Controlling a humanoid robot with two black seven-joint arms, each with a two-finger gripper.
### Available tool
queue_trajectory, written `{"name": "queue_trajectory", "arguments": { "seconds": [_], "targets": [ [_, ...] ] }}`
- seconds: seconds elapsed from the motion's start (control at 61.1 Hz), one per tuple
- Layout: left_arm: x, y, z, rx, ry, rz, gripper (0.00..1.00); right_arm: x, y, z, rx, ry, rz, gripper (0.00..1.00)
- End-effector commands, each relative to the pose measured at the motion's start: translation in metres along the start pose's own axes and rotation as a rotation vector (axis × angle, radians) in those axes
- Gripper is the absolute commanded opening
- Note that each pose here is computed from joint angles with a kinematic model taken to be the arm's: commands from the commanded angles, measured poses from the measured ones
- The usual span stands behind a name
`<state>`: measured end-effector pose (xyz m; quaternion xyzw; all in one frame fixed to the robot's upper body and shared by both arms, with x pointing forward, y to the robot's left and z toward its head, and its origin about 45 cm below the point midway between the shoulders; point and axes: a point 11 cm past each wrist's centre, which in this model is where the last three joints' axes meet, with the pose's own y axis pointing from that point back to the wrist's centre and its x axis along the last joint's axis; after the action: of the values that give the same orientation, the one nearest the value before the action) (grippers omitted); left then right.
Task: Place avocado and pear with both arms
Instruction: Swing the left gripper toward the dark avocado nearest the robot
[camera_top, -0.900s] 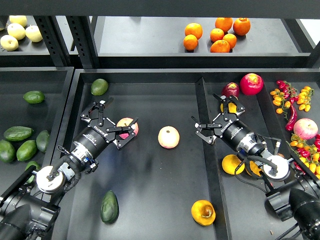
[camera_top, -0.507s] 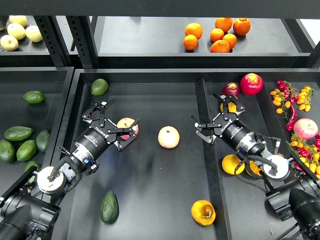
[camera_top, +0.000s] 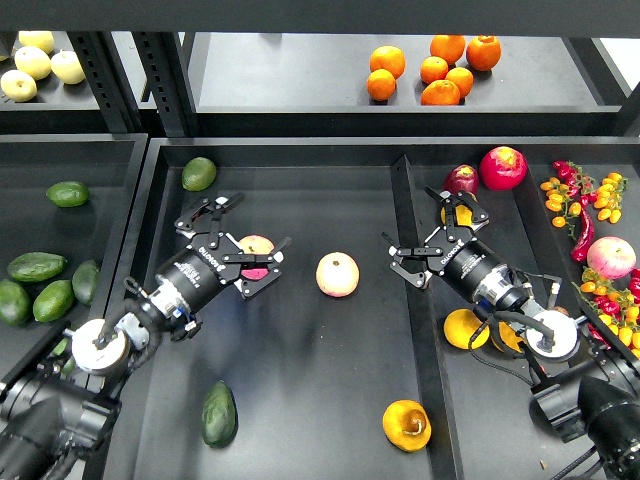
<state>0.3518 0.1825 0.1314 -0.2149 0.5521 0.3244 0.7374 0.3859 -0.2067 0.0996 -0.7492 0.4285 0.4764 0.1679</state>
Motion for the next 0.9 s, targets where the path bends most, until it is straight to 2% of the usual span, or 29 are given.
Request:
{"name": "queue_trajectory", "arguments": {
  "seconds": [0.0,0.131,0.344,0.376,0.606,0.753,0.884],
  "targets": [
    [-0.011,-0.002,0.025,0.063,-0.119,0.019,0.99,0.001,0.000,0.001,-0.002,-0.001,0.002,1.00],
    [-0.014,0.010,0.052,0.168,-0.286,0.096,0.99,0.001,0.001,0.001,-0.002,-0.001,0.002,1.00],
    [-0.021,0.018,0.075,0.335,-0.494,0.197,0.99,0.001,0.000,0.005,-0.020,0.003,0.003,1.00],
    [-0.023,0.016,0.076,0.395,-0.551,0.218,0.99,0.001,0.001,0.006,-0.022,0.003,0.004,1.00],
    [-0.020,0.023,0.055,0.620,-0.688,0.274,0.99,0.001,0.000,0.006,-0.021,0.003,0.002,1.00],
    [-0.001,0.042,0.031,0.798,-0.779,0.329,0.99,0.001,0.000,0.006,-0.021,0.003,0.002,1.00],
    [0.016,0.055,0.022,0.899,-0.868,0.376,0.99,0.001,0.000,0.006,-0.021,0.003,0.002,1.00]
  ]
}}
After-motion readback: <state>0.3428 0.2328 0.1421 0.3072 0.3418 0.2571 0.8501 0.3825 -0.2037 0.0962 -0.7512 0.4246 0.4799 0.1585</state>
